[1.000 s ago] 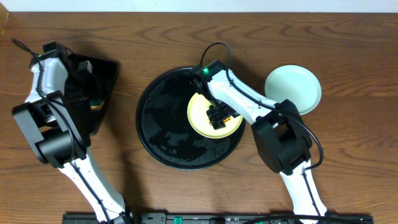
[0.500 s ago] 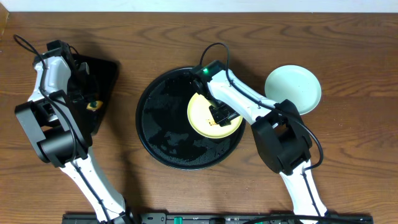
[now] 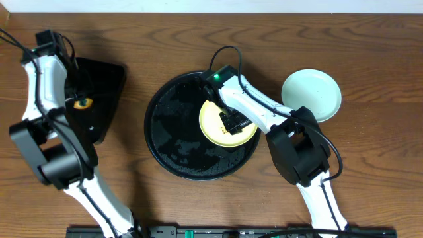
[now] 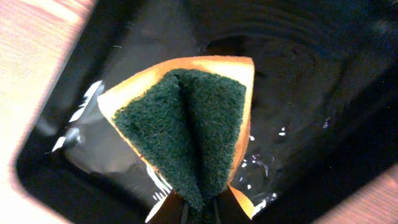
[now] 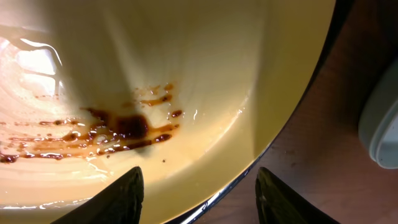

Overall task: Clean dirty plates on tray and stack at the side
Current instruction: 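Carry the sponge with the left gripper over to the yellow plate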

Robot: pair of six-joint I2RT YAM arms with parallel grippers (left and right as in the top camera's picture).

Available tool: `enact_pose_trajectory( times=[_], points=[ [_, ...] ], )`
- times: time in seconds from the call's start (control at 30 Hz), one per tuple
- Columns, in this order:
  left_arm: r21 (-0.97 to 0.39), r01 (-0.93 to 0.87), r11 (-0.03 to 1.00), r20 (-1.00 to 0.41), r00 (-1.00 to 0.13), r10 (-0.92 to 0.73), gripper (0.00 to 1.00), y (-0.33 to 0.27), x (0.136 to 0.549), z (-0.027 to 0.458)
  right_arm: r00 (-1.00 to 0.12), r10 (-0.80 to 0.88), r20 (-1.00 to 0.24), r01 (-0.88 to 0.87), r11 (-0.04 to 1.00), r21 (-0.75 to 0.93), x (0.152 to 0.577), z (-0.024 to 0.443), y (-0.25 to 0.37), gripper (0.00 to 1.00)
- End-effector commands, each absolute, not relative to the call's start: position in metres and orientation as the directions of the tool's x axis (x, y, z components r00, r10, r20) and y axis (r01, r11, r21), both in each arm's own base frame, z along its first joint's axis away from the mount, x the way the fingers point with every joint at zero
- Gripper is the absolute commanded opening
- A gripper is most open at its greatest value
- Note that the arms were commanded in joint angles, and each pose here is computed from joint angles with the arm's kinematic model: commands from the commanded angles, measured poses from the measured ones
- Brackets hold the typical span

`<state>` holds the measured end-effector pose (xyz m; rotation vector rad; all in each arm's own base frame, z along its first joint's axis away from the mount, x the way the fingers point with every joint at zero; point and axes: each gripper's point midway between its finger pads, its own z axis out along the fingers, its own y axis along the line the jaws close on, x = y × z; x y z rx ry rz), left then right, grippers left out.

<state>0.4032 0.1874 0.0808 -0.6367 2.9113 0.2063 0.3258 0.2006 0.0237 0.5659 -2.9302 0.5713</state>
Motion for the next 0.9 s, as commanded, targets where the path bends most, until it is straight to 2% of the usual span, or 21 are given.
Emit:
enact_pose_trajectory(
  times=[0.0, 0.1, 0.13, 0.2, 0.23, 0.37, 0.53, 0.7, 0.8, 0.87],
  points=[
    [0.092, -0.439, 0.894, -0.266, -0.876, -0.403, 0.07, 0.184, 0.406, 0.125, -0.927, -0.345, 0.146, -0.374, 0.865, -0.334, 0.327, 0.029, 0.205, 0.57],
    [0.047, -0.406, 0.913, -0.288, -0.881, -0.376, 0.07, 0.163, 0.407, 0.144, -0.940, -0.319, 0.125, -0.342, 0.877, -0.336, 0.329, 0.028, 0.205, 0.58],
    [0.042, -0.395, 0.918, -0.293, -0.883, -0.366, 0.07, 0.157, 0.407, 0.149, -0.943, -0.312, 0.119, -0.334, 0.881, -0.335, 0.331, 0.028, 0.205, 0.62],
    [0.043, -0.364, 0.930, -0.299, -0.893, -0.336, 0.07, 0.142, 0.406, 0.158, -0.949, -0.297, 0.108, -0.316, 0.886, -0.338, 0.334, 0.028, 0.203, 0.81],
    [0.042, -0.348, 0.936, -0.302, -0.898, -0.320, 0.07, 0.134, 0.407, 0.162, -0.951, -0.293, 0.103, -0.310, 0.889, -0.337, 0.336, 0.028, 0.203, 0.86],
    [0.045, -0.263, 0.964, -0.295, -0.925, -0.239, 0.08, 0.098, 0.410, 0.168, -0.962, -0.266, 0.067, -0.273, 0.901, -0.338, 0.348, 0.038, 0.200, 0.90],
    [0.046, -0.150, 0.988, -0.285, -0.950, -0.131, 0.07, 0.050, 0.416, 0.167, -0.966, -0.257, -0.041, -0.233, 0.924, -0.305, 0.374, 0.081, 0.214, 0.82],
    [0.046, -0.089, 0.995, -0.249, -0.966, -0.075, 0.07, 0.025, 0.409, 0.165, -0.982, -0.133, -0.135, -0.087, 0.949, -0.302, 0.390, 0.114, 0.206, 0.86],
    [-0.007, -0.017, 1.000, -0.221, -0.975, -0.018, 0.07, 0.001, 0.403, 0.163, -0.990, -0.028, -0.135, 0.014, 0.952, -0.305, 0.392, 0.117, 0.188, 0.75],
    [-0.077, 0.040, 0.996, -0.212, -0.977, 0.023, 0.07, -0.019, 0.401, 0.163, -0.993, 0.034, -0.116, 0.068, 0.950, -0.306, 0.392, 0.115, 0.173, 0.72]
  ],
)
